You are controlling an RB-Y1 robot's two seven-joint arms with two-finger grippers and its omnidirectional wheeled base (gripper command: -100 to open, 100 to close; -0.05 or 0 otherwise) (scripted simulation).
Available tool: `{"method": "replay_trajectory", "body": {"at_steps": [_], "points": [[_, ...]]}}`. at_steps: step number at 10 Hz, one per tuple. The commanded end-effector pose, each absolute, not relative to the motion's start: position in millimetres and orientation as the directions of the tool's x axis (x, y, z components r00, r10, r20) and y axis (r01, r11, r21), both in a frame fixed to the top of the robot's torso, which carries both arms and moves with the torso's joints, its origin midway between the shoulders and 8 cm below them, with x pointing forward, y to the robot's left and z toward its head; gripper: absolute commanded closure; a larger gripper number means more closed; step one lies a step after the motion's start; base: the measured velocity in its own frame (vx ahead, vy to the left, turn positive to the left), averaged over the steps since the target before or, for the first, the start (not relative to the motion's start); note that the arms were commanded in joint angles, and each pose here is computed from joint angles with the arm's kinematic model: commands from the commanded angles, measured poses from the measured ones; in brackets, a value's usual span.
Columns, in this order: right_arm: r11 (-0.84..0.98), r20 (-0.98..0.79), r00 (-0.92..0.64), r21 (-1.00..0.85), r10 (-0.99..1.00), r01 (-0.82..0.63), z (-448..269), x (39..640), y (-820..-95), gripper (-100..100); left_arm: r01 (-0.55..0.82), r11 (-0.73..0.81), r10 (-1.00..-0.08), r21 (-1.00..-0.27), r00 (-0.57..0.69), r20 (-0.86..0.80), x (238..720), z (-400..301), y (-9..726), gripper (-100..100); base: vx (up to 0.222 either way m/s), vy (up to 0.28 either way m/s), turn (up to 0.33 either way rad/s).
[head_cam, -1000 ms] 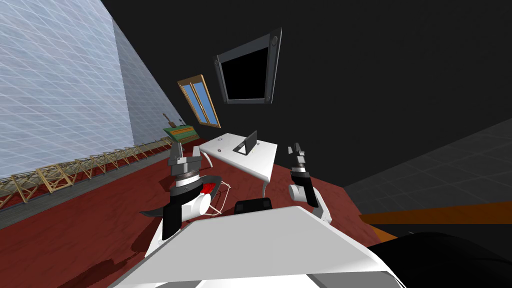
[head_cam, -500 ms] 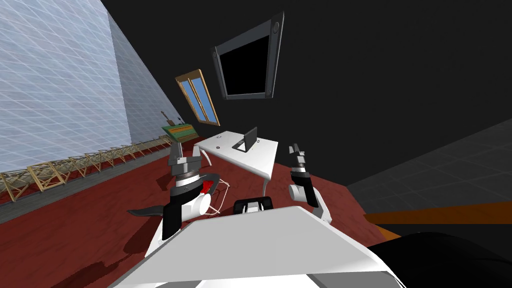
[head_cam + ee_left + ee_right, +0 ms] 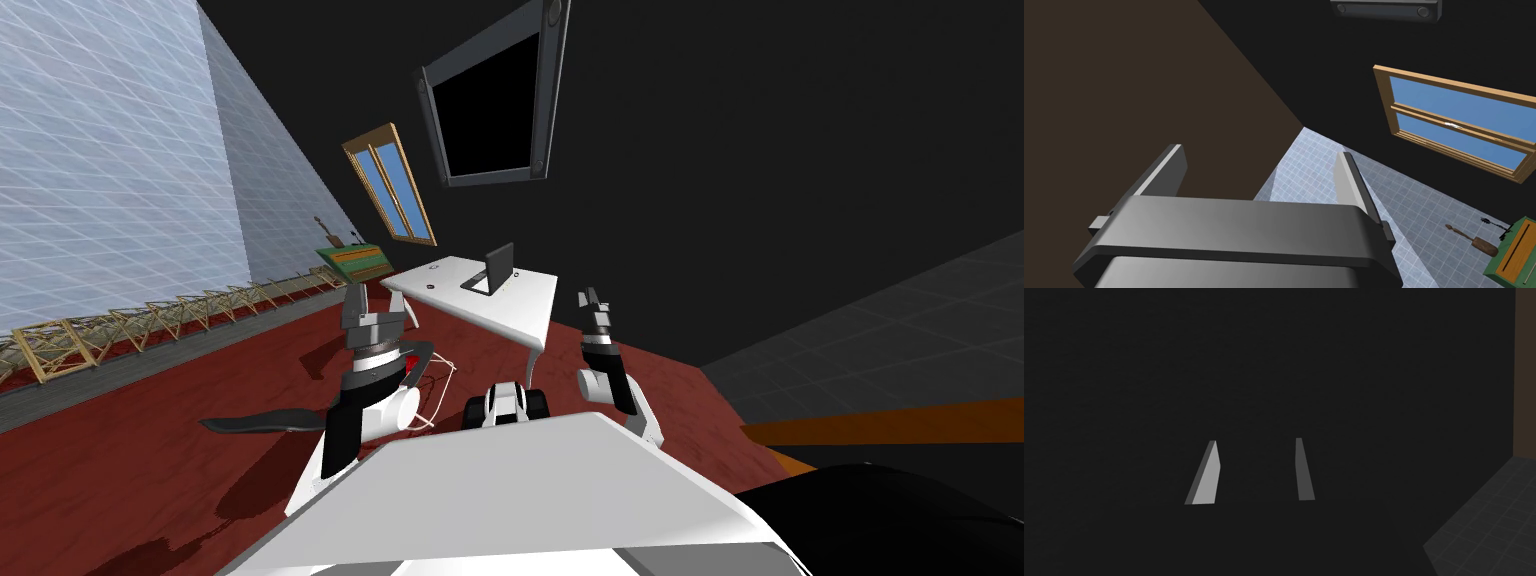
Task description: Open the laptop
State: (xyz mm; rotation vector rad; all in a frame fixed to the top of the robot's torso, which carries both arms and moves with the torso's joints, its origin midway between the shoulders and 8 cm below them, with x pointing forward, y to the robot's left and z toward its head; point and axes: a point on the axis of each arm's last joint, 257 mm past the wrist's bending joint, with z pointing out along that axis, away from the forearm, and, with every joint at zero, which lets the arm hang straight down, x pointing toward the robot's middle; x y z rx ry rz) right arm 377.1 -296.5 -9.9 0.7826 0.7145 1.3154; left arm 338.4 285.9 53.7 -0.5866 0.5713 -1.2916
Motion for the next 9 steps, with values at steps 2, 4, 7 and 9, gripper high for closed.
{"method": "replay_trajectory", "body": {"at_steps": [2,4,7,9], "points": [[0.082,-0.017,0.122,0.828,0.992,-0.554,-10,377,-296,0,0.677,0.197,-0.98,-0.709,0.148,-0.131,357,51,279,-100,0.011,0.004,-0.072],[0.082,-0.017,0.122,0.828,0.992,-0.554,-10,377,-296,0,0.654,0.207,-0.978,-0.727,0.136,-0.156,370,49,277,-100,0.019,0.003,-0.092],[0.082,-0.017,0.122,0.828,0.992,-0.554,-10,377,-296,0,0.617,0.219,-0.976,-0.756,0.127,-0.179,391,46,278,-100,0.02,0.004,-0.096],[0.082,-0.017,0.122,0.828,0.992,-0.554,-10,377,-296,0,0.6,0.222,-0.975,-0.768,0.126,-0.183,398,45,279,-100,0.019,0.005,-0.072]]}}
